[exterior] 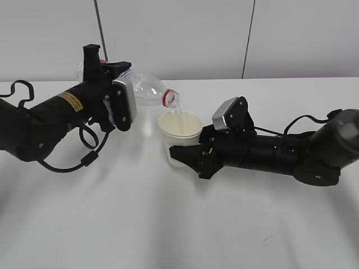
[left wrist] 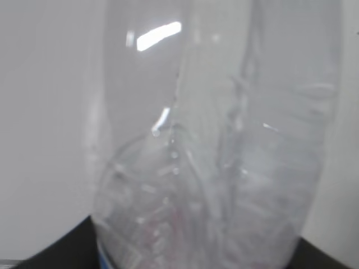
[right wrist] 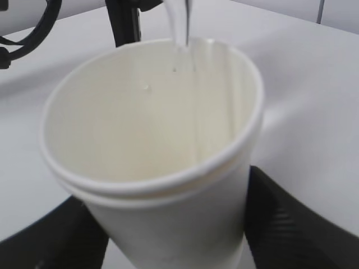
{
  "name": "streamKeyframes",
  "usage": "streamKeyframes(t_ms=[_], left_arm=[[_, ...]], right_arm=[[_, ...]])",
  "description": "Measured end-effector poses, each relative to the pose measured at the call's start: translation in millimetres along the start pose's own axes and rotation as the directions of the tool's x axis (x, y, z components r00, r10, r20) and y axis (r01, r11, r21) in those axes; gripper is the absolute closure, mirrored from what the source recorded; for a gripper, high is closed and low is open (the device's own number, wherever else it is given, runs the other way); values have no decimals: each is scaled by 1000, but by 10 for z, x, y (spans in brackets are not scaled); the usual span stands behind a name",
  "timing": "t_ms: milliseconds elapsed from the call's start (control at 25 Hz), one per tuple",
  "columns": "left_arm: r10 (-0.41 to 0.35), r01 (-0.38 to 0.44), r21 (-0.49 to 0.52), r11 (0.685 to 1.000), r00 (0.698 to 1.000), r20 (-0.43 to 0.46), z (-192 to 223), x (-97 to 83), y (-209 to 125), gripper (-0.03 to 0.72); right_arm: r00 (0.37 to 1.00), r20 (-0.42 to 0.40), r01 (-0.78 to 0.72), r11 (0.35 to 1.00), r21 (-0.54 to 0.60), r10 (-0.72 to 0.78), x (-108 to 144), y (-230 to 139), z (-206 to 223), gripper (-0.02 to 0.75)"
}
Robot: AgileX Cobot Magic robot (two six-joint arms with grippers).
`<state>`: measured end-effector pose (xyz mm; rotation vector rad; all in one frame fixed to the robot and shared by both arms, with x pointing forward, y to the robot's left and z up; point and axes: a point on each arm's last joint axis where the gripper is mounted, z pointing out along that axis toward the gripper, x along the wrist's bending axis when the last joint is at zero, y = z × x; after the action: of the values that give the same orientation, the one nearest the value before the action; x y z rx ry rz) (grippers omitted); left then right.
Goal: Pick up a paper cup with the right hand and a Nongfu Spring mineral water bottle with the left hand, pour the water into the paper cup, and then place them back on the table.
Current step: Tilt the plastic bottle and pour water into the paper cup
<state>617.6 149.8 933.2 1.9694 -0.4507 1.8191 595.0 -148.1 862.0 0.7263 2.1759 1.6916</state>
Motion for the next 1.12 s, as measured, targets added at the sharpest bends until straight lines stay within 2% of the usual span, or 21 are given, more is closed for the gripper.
streamKeyframes(t_ms=[1120], left_arm=[[39,-39,8,999,999,-3,0,3,-7,359]], right_arm=[[1000,0,1,1000,1,-1,0,-1,0,243]])
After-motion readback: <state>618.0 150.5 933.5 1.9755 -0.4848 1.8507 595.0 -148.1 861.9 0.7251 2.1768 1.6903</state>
